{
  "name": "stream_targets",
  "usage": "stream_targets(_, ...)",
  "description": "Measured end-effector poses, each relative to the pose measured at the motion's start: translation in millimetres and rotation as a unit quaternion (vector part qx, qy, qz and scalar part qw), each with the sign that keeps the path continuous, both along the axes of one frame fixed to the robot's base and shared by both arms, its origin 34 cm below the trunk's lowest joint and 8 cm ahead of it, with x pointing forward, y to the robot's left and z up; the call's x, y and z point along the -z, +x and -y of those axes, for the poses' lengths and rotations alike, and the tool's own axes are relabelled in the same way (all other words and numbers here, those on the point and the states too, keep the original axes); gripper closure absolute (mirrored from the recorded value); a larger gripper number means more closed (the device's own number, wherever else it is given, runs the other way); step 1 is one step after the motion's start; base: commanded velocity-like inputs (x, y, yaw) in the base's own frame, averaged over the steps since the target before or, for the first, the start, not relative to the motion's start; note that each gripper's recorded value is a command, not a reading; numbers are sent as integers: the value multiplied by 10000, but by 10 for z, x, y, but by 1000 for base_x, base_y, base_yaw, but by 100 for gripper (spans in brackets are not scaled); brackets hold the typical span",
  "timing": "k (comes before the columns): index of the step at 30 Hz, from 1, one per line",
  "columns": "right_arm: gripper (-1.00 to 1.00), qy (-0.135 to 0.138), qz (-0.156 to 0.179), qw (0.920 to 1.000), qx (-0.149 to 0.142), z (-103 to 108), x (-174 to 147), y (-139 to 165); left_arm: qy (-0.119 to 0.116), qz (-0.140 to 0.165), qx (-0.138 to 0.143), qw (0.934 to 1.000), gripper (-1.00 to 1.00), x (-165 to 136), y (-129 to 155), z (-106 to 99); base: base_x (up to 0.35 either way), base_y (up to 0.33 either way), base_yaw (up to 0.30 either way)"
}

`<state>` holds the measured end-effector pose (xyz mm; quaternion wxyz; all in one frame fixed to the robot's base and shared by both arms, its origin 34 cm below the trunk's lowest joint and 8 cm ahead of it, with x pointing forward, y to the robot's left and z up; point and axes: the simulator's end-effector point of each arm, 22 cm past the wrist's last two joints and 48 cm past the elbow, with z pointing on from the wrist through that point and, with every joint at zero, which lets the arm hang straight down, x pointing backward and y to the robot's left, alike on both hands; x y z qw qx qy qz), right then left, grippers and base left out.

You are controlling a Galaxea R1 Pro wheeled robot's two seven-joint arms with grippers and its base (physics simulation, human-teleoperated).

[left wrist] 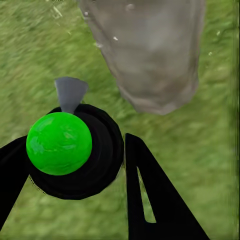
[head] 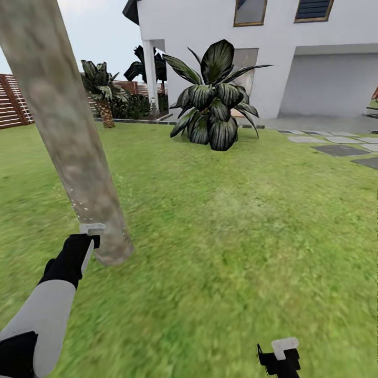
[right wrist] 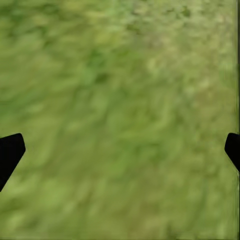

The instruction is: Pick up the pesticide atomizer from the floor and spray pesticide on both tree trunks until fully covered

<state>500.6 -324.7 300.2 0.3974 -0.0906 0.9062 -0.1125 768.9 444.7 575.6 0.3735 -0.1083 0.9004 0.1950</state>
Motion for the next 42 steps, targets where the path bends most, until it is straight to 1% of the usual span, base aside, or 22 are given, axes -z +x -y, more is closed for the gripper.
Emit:
stream_targets(10,-100,7,0,10000,-2,-11,1,0,7,7,-26,10000,100,-2,-5,-15,235,-188,2)
stream_targets(15,-100,6,-1,10000,-8,-14,1,1,4,-9,-44,10000,100,17,-23,-25,72,-254,208)
stream_targets(18,-100,6,-2,10000,-9,-14,2,0,34,-217,-83,9997,100,253,-223,-71,3,-271,275)
stream_targets(19,-100,6,-2,10000,-10,-15,2,1,152,-332,-178,9992,100,342,-348,-174,34,-272,277)
stream_targets(20,-100,6,-1,10000,-10,-14,2,1,214,-382,-245,9987,100,375,-412,-247,90,-266,277)
stream_targets(21,-100,6,-1,10000,-9,-14,1,1,209,-400,-291,9986,100,397,-446,-281,153,-239,277)
stream_targets(24,-100,6,-1,10000,-9,-14,1,0,77,-411,-423,9982,100,461,-510,-311,216,-197,278)
stream_targets(27,-100,6,0,10000,-9,-14,1,1,21,-404,-455,9981,100,478,-518,-293,267,-154,246)
stream_targets(28,-100,6,0,10000,-8,-14,1,0,-1,-391,-457,9982,100,477,-513,-277,291,-122,80)
stream_targets(29,-100,6,-1,10000,-8,-13,1,0,-67,-379,-435,9983,100,495,-498,-204,296,-115,41)
stream_targets(31,-100,6,-1,10000,-8,-14,1,0,-105,-393,-386,9984,100,523,-484,-111,299,-113,16)
stream_targets(33,-100,6,-1,10000,-9,-14,1,1,-89,-406,-369,9985,100,544,-493,-110,300,-119,4)
stream_targets(34,-100,7,-2,10000,-10,-16,3,0,-120,-550,-368,9977,100,692,-590,-95,297,-126,1)
stream_targets(35,-100,11,-1,10000,-10,-21,3,0,-128,-629,-358,9973,100,767,-641,-75,290,-138,0)
stream_targets(37,-100,11,-1,10000,-10,-21,2,1,-139,-685,-343,9970,100,825,-680,-56,274,-156,0)
stream_targets(39,-100,10,-5,10000,-10,-18,4,-3,-91,-724,-354,9967,100,843,-713,-95,240,-183,40)
stream_targets(42,-100,9,-5,10000,4,-11,4,-5,-232,-741,-603,9952,100,923,-847,-228,232,-190,197)
